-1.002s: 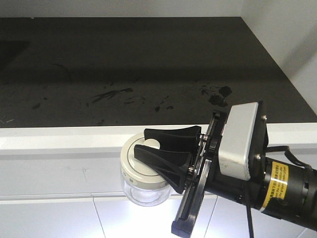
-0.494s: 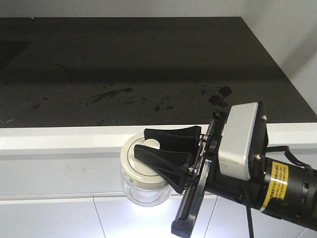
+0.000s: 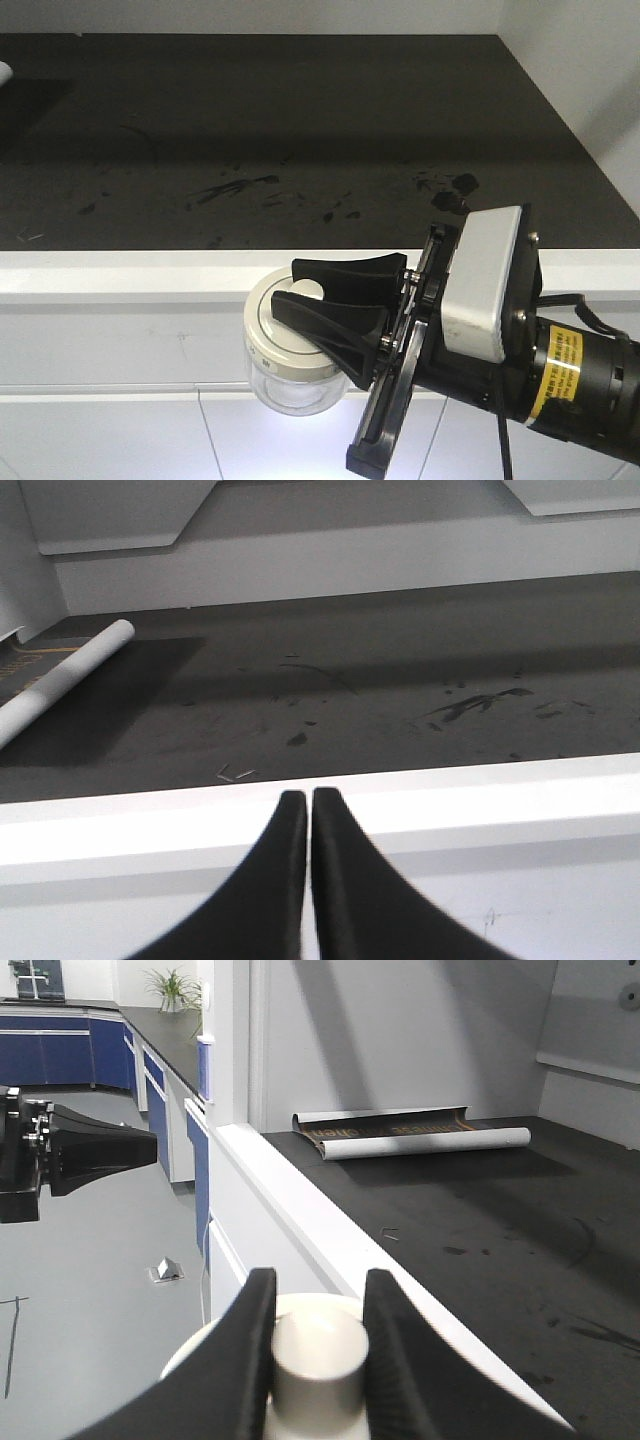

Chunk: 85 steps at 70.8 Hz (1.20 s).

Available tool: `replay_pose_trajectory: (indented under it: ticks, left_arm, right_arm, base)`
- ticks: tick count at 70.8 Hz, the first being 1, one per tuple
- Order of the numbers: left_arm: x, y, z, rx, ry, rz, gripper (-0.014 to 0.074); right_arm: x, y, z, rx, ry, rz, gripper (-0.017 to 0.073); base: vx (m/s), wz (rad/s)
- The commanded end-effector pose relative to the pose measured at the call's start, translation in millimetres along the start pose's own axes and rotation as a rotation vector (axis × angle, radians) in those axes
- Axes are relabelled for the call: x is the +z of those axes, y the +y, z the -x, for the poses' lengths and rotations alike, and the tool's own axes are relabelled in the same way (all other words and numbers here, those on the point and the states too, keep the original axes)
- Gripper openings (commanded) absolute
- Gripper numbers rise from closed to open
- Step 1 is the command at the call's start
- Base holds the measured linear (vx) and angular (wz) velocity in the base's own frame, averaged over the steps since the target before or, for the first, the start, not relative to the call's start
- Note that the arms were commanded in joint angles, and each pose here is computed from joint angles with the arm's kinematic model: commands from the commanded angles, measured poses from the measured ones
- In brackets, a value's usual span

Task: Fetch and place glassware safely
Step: 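Hold the jar in the right gripper while the base turns away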

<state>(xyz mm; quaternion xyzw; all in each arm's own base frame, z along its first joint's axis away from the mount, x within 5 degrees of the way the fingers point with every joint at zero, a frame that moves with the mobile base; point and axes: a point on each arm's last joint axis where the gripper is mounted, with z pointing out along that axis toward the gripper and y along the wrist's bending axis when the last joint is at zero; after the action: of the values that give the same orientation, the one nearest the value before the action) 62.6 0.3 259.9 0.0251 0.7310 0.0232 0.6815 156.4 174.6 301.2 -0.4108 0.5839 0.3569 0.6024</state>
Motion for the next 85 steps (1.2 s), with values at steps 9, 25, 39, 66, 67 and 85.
replay_pose_trajectory:
  ticks: [9,25,39,66,67,85]
  left_arm:
    - [-0.8,0.4,14.5,-0.013,-0.084,-0.003,-0.0007]
    - [-0.8,0.4,14.5,-0.013,-0.084,-0.003,-0.0007]
    - [-0.8,0.4,14.5,-0.013,-0.084,-0.003,-0.0007]
    - [-0.8,0.4,14.5,-0.013,-0.084,-0.003,-0.0007]
    - [-0.8,0.4,14.5,-0.013,-0.084,-0.003,-0.0007]
    - [-0.8,0.4,14.5,-0.013,-0.084,-0.003,-0.0007]
  right_arm:
    - [-2.6,2.9,23.2,-0.006,-0.125,0.028,0.0]
    - [-2.6,2.9,23.2,-0.006,-0.125,0.028,0.0]
    - [-2.6,2.9,23.2,-0.006,-0.125,0.028,0.0]
    - [-2.6,2.9,23.2,-0.006,-0.125,0.028,0.0]
    - [-2.6,2.9,23.2,-0.006,-0.125,0.028,0.0]
    - [-2.6,2.9,23.2,-0.006,-0.125,0.028,0.0]
  base:
    - [-0.04,0.16]
    - [-0.07,0.27]
    - [-0.08,0.34]
    - [-0.09,0.43]
    - [-0.1,0.49]
    - [-0.11,0.53]
